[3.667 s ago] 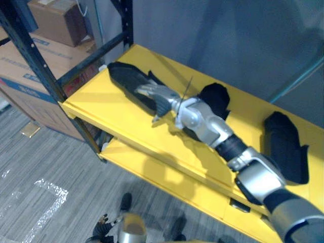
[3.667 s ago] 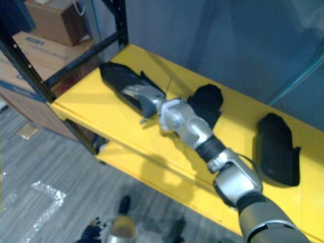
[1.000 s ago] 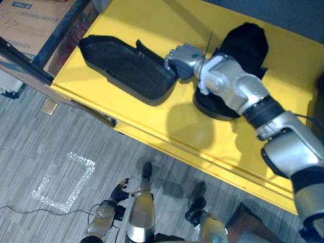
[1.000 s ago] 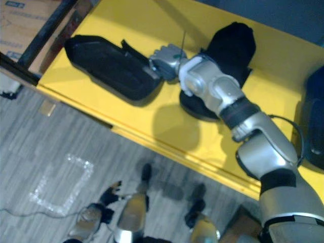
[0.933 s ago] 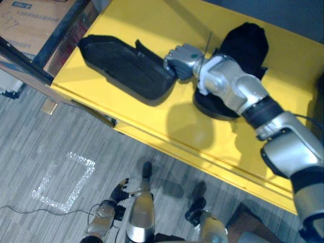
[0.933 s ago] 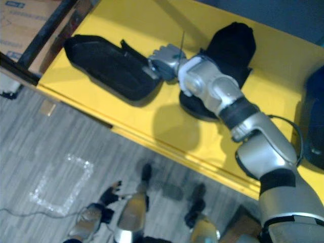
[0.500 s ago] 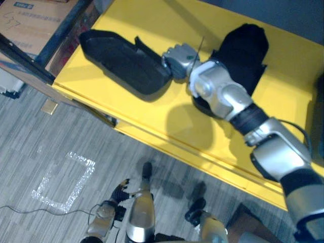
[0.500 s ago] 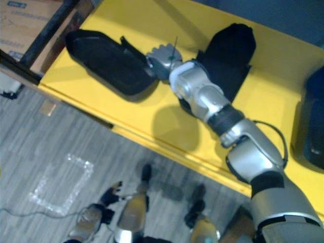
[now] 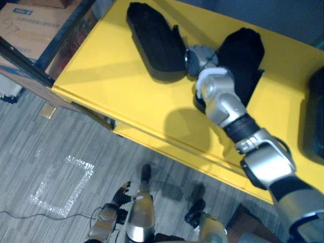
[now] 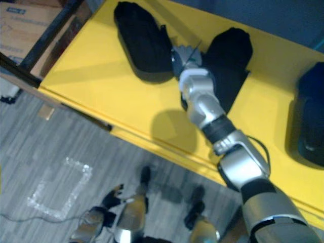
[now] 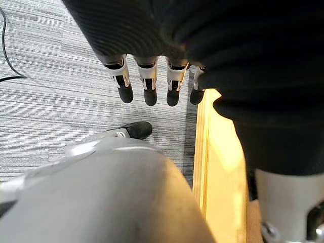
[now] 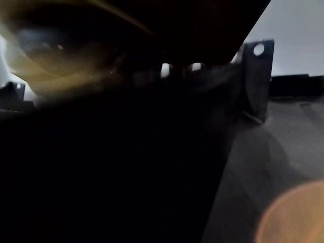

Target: Walk over and take plastic housings, then place them on the shelf

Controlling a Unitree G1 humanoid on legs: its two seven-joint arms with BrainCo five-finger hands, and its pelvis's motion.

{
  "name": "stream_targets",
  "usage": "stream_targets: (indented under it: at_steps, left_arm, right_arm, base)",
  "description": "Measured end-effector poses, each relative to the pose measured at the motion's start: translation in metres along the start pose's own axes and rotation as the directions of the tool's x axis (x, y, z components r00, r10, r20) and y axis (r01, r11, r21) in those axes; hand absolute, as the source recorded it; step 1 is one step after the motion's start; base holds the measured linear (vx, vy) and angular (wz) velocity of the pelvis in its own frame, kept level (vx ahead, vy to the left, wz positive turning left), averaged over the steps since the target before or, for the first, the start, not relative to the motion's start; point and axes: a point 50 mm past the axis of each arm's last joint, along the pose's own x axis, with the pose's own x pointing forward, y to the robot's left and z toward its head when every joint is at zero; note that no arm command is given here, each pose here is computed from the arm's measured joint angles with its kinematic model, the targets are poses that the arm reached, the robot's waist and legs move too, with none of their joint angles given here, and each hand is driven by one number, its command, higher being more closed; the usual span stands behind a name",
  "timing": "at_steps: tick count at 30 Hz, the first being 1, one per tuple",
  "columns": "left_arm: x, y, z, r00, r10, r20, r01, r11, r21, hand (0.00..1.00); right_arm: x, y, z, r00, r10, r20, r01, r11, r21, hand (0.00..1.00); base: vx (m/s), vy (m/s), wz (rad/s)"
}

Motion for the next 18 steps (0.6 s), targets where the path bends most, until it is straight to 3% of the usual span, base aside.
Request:
stream_targets:
  at_steps: [4,5,15,18]
  left_arm:
    - [-0.001,-0.001,-0.006,1.0,-0.001,-0.023,0.001,1.0,-0.003,0.0]
    - [-0.001,0.0,-0.008,1.0,0.0,-0.03,0.0,1.0,-0.003,0.0]
    - [-0.004,0.007,-0.019,0.998,0.013,-0.069,-0.012,1.0,0.014,0.0]
    - [-0.005,0.009,-0.022,0.997,0.02,-0.081,-0.019,1.0,0.014,0.0]
  right_arm:
    - [-0.002,0.009,-0.001,1.0,0.013,0.0,-0.013,1.0,0.019,1.0]
    - [-0.003,0.011,0.001,1.0,0.013,0.009,-0.014,1.0,0.019,0.0]
    - [-0.01,0.026,0.031,0.981,0.062,0.181,-0.079,0.993,0.092,0.0]
    - [-0.017,0.034,0.046,0.956,0.095,0.276,-0.156,0.966,0.206,0.0]
  base:
    - [-0.02,-0.037,0.01]
    - [0.0,0.0,0.0]
    - [0.0,0.0,0.0]
    - [0.0,0.0,0.0]
